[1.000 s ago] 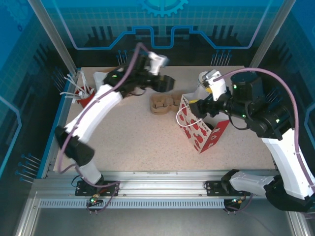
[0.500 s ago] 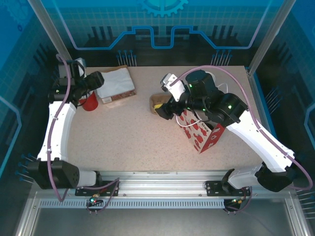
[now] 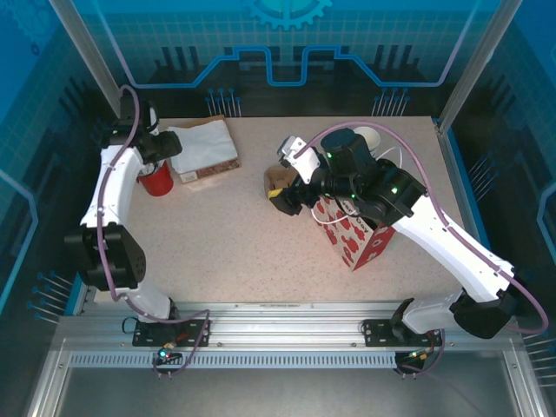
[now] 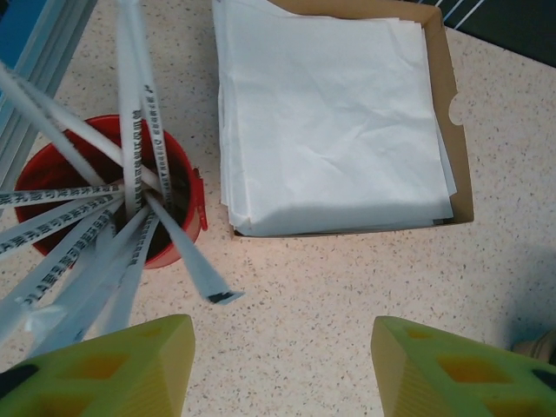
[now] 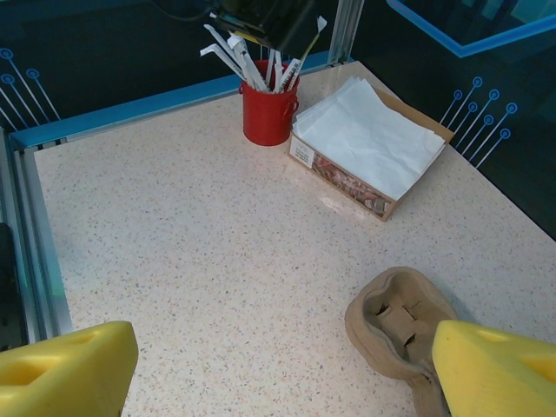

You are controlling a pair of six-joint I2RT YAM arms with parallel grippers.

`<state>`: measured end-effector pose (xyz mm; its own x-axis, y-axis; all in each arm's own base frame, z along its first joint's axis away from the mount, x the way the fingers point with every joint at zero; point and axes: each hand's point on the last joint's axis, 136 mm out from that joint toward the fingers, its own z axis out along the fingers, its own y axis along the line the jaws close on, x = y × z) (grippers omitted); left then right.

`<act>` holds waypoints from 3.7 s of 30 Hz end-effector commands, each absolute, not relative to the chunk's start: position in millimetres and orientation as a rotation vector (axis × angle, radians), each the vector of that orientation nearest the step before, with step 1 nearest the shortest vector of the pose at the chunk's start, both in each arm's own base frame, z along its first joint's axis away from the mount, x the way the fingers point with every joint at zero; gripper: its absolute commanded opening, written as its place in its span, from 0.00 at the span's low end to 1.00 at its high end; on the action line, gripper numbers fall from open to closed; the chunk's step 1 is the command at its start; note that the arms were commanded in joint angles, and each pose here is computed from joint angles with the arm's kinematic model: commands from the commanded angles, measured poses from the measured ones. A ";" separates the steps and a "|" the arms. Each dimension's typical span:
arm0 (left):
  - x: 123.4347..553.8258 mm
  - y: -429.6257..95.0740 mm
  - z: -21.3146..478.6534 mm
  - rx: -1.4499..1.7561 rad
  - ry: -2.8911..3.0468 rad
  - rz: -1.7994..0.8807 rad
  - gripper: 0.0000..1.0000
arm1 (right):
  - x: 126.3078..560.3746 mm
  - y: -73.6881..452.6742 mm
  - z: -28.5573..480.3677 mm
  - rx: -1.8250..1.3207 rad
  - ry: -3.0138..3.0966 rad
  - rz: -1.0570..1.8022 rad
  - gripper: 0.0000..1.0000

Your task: Pack the takeout coffee

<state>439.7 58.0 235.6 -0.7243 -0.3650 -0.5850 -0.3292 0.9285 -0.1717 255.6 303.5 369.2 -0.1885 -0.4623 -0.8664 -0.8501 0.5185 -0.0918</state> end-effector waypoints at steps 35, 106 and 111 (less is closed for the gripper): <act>443.7 72.0 251.1 -0.313 2.525 0.351 0.03 | 255.4 298.5 364.2 -1.066 1.861 0.543 0.90; 364.3 -201.2 394.9 0.273 2.119 -0.576 0.48 | 253.6 217.7 411.9 -0.755 1.865 0.521 0.90; 370.9 -71.0 376.5 -0.179 2.083 -0.450 0.54 | 256.4 274.2 403.2 -0.882 1.824 0.598 0.90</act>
